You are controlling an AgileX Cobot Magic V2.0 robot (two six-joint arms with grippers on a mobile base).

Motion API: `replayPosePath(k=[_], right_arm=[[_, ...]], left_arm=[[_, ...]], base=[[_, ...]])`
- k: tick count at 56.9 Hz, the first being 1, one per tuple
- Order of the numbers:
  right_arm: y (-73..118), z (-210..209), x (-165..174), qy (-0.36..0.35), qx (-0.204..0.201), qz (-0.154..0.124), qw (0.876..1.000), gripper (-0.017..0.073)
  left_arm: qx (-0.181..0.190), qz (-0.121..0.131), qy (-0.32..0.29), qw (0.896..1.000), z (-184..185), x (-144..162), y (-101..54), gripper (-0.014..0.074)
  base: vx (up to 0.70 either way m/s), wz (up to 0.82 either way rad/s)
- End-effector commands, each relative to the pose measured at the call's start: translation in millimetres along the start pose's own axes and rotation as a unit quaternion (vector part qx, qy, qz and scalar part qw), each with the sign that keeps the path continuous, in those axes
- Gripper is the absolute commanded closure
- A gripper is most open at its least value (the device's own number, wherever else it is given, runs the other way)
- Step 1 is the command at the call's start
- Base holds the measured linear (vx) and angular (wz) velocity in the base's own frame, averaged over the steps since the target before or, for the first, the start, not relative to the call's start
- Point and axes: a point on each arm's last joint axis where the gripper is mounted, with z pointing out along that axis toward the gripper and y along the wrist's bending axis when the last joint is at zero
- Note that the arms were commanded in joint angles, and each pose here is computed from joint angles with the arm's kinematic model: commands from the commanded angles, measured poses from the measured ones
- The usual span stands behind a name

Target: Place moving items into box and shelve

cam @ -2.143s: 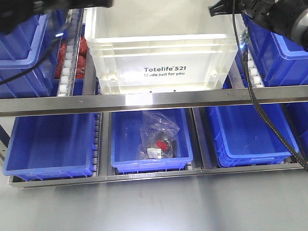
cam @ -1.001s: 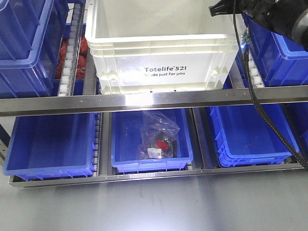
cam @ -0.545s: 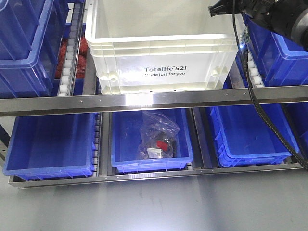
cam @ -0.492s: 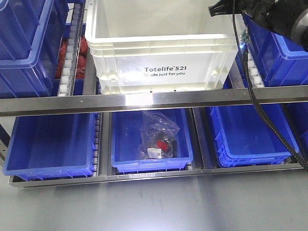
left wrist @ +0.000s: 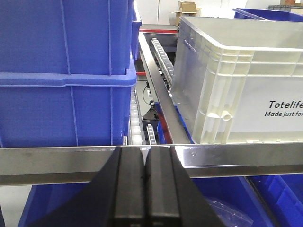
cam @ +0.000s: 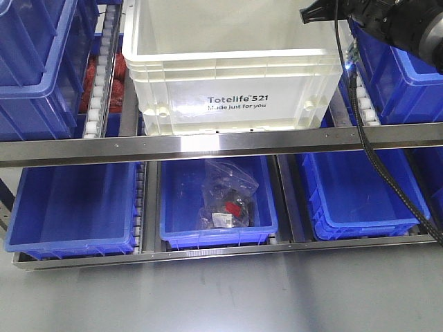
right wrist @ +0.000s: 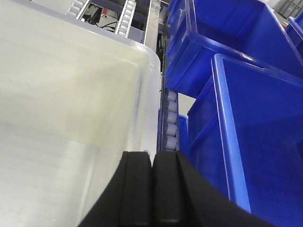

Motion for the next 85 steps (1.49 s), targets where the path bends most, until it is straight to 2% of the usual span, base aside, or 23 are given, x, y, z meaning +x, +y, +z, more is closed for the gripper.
replayPosePath(k=[1,6,8,10,13,15,19,25,30,36,47,57,71,78,85], right_arm=[[-17.6,-25,-35,-0.057,0.011,-0.002,0.998,0.0567],[-17.7,-25,-35,-0.056,0.012,-0.002,0.998,0.0567],[-16.4,-26,-36,-0.057,0.009,0.006,0.998,0.0567],[-16.8,-27,-37,-0.057,0.007,0.028,0.998,0.0567],[-16.0,-31,-39,-0.057,0.000,0.081,0.995,0.0567],[-16.6,-34,-39,-0.055,-0.003,0.107,0.993,0.0567],[-16.9,-42,-30,-0.034,-0.002,0.140,0.990,0.0567],[-15.0,-61,-11,-0.007,-0.011,0.169,0.986,0.0567],[-8.2,-87,3,-0.002,-0.042,0.163,0.986,0.0567],[-7.6,-131,7,-0.043,-0.095,0.138,0.985,0.0567],[-17.3,-208,10,-0.111,-0.132,0.136,0.976,0.0567],[-24.4,-275,37,-0.144,-0.130,0.153,0.969,0.0567],[-19.1,-354,115,-0.193,-0.115,0.154,0.962,0.0567],[-13.9,-365,155,-0.195,-0.086,0.162,0.964,0.0567],[-7.5,-369,189,-0.189,-0.057,0.194,0.961,0.0567]], left_arm=[[0.004,-0.004,-0.032,0.999,0,2,0.2,0.0601],[0.004,-0.004,-0.032,0.999,0,2,0.2,0.0601],[0.004,-0.004,-0.032,0.999,0,2,0.2,0.0601],[0.004,-0.004,-0.032,0.999,0,2,0.2,0.0601],[0.004,-0.004,-0.032,0.999,0,2,0.2,0.0601],[0.004,-0.004,-0.032,0.999,0,2,0.2,0.0601],[0.004,-0.004,-0.032,0.999,0,2,0.2,0.0601],[0.004,-0.004,-0.032,0.999,0,2,0.2,0.0601],[0.004,-0.004,-0.032,0.999,0,2,0.2,0.0601],[0.004,-0.004,-0.032,0.999,0,2,0.2,0.0601],[0.004,-0.004,-0.032,0.999,0,2,0.2,0.0601],[0.004,-0.004,-0.032,0.999,0,2,0.2,0.0601],[0.004,-0.004,-0.032,0.999,0,2,0.2,0.0601],[0.004,-0.004,-0.032,0.999,0,2,0.2,0.0601],[0.004,-0.004,-0.032,0.999,0,2,0.2,0.0601]], base=[[0.00,0.00],[0.00,0.00],[0.00,0.00],[0.00,0.00],[0.00,0.00],[0.00,0.00],[0.00,0.00],[0.00,0.00],[0.00,0.00],[0.00,0.00],[0.00,0.00],[0.00,0.00],[0.00,0.00],[0.00,0.00],[0.00,0.00]])
